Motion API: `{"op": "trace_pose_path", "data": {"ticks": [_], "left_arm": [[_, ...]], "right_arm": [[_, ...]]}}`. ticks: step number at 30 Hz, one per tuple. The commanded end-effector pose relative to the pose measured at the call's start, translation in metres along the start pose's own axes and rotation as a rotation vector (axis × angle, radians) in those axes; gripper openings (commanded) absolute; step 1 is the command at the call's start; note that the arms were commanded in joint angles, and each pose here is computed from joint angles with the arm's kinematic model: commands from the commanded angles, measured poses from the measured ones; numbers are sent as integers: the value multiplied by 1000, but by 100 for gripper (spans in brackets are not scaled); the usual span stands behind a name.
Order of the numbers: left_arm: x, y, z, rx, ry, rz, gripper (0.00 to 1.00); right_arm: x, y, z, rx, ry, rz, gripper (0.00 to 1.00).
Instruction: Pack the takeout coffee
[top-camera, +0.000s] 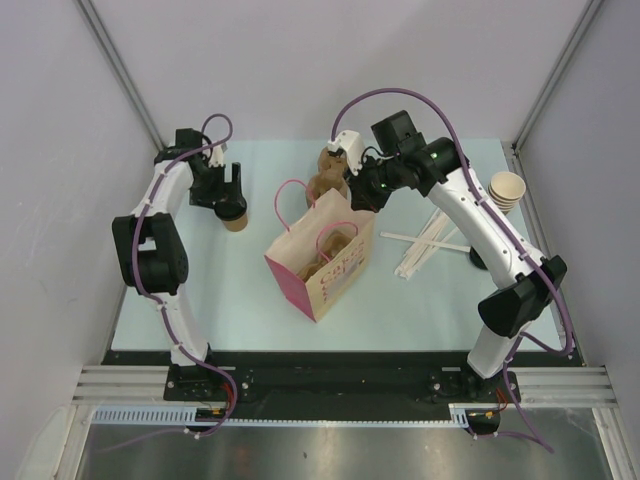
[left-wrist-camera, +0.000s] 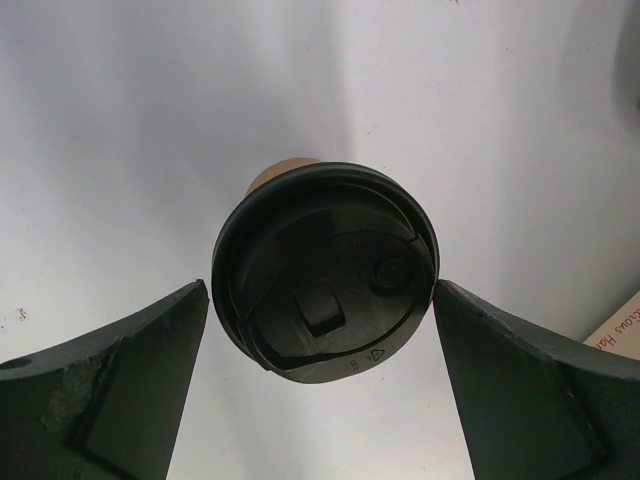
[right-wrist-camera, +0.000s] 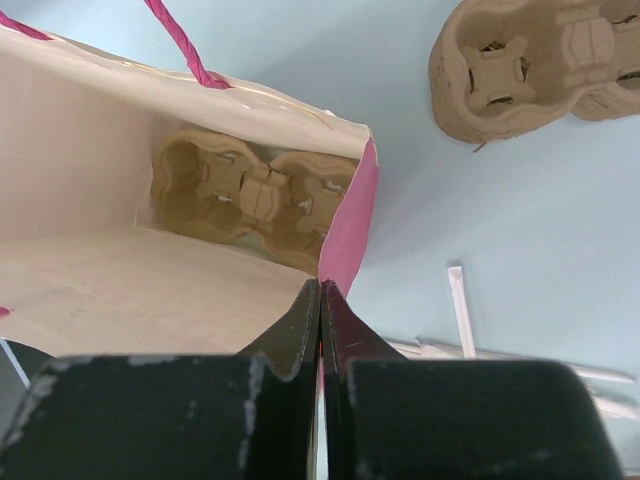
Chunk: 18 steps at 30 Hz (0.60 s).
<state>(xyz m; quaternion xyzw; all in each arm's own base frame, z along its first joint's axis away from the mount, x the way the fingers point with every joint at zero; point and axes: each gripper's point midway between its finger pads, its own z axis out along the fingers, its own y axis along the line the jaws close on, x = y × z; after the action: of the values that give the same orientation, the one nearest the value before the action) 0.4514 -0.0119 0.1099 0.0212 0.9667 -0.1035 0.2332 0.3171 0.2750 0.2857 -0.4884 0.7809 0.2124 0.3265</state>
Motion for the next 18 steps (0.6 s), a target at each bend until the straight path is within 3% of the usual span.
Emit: {"op": "trace_pose_path", "data": {"ticks": [1, 9, 18], "left_arm": [[-9, -4, 1, 5, -27, -6, 100], [-8, -6, 4, 6, -17, -3, 95], [-7, 0, -4, -32, -13, -5, 81]], "right_arm": [[-18, -2, -7, 2, -59, -32, 0], [-17, -2, -6, -2, -55, -30, 0], [-17, -3, -7, 1, -58, -31, 0]]}}
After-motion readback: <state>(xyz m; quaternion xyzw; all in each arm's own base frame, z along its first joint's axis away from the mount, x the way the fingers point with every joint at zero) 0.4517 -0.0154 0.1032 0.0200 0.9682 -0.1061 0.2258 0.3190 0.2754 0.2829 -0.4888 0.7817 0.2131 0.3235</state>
